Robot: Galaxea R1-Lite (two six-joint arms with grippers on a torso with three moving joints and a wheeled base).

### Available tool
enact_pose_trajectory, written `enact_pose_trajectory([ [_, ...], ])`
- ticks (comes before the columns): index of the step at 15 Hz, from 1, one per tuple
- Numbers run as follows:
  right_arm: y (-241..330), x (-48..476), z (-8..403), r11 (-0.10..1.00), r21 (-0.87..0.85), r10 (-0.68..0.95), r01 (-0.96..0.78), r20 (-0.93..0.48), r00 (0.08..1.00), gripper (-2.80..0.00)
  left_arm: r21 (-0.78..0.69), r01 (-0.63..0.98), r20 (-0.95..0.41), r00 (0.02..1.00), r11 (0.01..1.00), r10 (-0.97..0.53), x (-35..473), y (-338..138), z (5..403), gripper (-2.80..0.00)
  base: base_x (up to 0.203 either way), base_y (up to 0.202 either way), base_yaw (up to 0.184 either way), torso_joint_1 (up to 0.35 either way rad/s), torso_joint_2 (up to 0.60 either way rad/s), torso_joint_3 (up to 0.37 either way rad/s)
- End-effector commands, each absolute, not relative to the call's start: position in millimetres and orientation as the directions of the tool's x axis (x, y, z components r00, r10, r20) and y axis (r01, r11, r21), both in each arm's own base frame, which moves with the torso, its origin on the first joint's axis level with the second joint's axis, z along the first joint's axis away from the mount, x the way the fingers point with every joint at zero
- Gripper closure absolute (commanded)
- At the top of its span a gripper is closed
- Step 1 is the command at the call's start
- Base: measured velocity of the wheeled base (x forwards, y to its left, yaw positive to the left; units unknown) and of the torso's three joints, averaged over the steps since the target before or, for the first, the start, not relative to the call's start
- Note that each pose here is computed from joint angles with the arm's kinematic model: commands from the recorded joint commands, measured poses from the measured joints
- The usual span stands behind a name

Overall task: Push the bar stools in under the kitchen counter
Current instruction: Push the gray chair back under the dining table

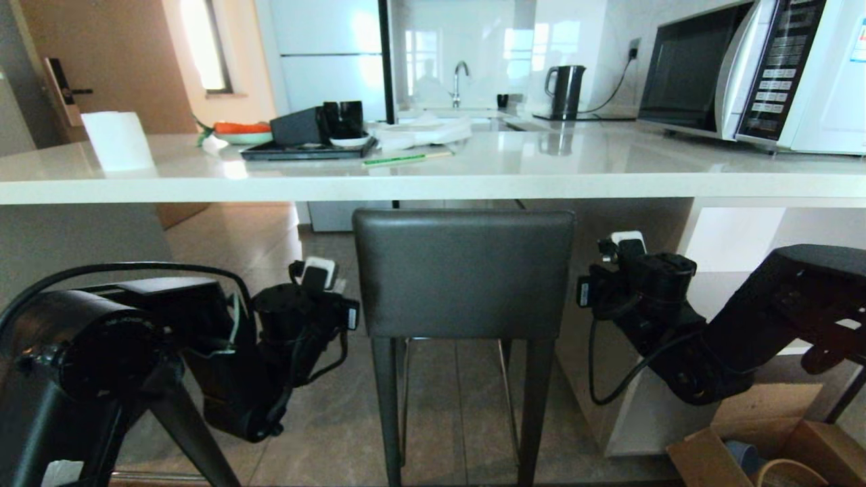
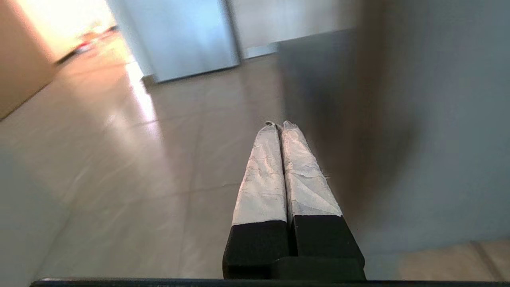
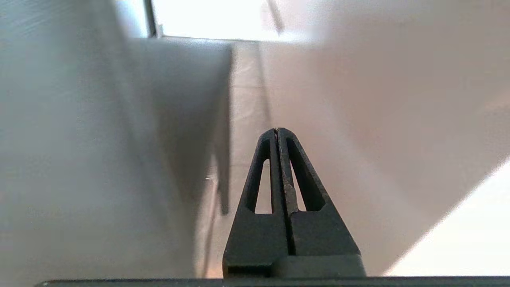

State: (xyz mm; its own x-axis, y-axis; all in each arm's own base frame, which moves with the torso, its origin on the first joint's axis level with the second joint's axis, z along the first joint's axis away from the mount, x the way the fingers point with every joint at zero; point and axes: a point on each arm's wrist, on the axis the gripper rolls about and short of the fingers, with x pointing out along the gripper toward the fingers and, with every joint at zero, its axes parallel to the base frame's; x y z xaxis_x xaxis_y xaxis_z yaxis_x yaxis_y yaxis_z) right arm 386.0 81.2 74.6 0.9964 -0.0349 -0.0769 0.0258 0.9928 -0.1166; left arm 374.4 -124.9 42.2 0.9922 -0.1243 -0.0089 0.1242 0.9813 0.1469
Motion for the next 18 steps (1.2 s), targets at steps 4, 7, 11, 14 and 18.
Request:
enact_pose_trajectory([
  [4,57,375,89,0.991,-0.111,-0.087,0.081,-0.056,0.995,0.00,0.132,0.037,0.050,0.998,0.990,-0.044,373,-91,70,0.00,0.000,0.000,0.000,0.000,0.00,0.000],
  [7,55,355,98,0.991,-0.110,-0.080,0.074,-0.052,0.995,0.00,0.108,0.031,0.090,0.995,0.994,-0.041,357,-85,95,0.00,0.000,0.000,0.000,0.000,0.00,0.000],
  [11,50,310,106,0.993,-0.110,-0.057,0.050,-0.059,0.997,0.00,0.064,0.079,0.130,0.988,0.995,-0.087,312,-92,130,0.00,0.000,0.000,0.000,0.000,0.00,0.000],
  [14,47,275,133,0.994,-0.103,-0.043,0.046,0.034,0.999,0.00,0.037,0.089,0.206,0.974,0.995,-0.095,278,-91,162,0.00,0.000,0.000,0.000,0.000,0.00,0.000],
  [18,39,223,187,0.991,-0.120,-0.041,0.067,0.212,0.976,0.00,-0.013,0.085,0.367,0.927,0.996,-0.074,219,-78,222,0.00,0.000,0.000,0.000,0.000,0.00,0.000],
])
